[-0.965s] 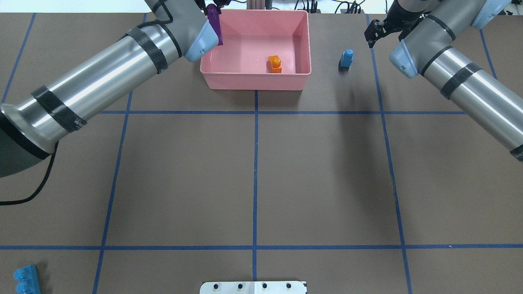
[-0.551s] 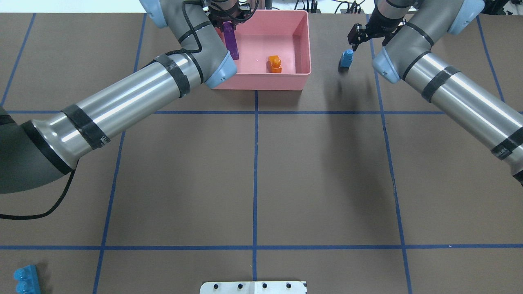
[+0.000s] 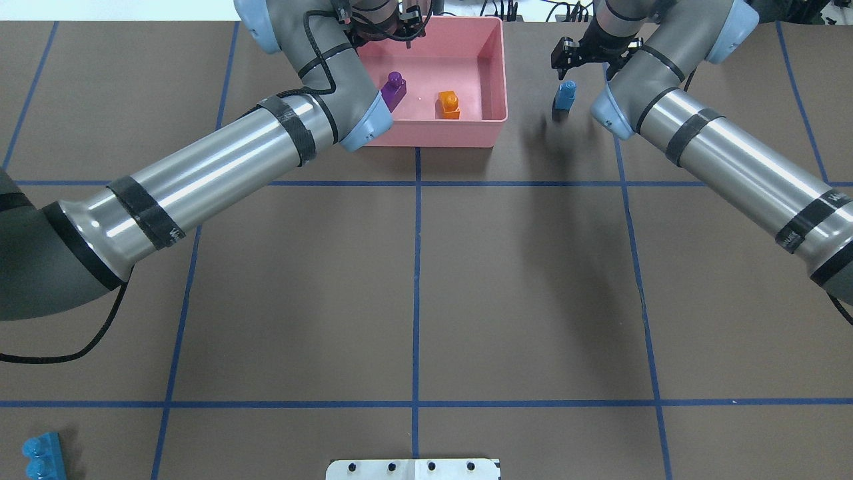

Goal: Put all blocks into box

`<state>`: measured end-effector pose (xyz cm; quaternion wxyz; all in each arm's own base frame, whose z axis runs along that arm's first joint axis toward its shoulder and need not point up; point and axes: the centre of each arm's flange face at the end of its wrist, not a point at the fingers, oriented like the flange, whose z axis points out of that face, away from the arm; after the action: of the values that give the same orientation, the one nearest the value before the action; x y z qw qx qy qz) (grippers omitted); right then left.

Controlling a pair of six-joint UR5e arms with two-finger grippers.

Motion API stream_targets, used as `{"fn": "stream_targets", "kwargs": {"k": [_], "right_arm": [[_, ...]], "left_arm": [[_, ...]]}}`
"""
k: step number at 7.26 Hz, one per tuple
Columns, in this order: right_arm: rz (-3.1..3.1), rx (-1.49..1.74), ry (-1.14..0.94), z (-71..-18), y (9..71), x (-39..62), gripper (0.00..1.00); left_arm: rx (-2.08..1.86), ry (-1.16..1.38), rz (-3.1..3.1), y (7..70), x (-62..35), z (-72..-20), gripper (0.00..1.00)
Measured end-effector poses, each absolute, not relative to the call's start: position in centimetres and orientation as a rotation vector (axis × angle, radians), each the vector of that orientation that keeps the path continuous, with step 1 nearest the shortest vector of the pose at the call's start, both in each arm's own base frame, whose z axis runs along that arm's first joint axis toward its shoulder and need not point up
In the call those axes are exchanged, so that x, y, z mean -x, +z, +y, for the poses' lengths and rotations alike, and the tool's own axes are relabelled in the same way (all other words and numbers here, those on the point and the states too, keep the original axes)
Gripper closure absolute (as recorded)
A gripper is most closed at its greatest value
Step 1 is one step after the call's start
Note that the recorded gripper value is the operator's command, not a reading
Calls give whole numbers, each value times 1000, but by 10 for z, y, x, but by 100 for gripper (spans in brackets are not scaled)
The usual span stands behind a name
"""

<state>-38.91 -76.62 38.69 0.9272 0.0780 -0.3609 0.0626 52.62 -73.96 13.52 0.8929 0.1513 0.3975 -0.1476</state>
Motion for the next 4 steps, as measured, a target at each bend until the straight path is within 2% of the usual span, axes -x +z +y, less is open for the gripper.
{"fn": "stream_targets", "kwargs": {"k": [2,4], "right_arm": [[-716,-170,172,-756,382,417,41],[-694,-187,178,-750,383,431,100]], "left_arm": [[-316,-299,828,133,-528,-737,0],[-316,-293,832,132,-532,-734,0]]}}
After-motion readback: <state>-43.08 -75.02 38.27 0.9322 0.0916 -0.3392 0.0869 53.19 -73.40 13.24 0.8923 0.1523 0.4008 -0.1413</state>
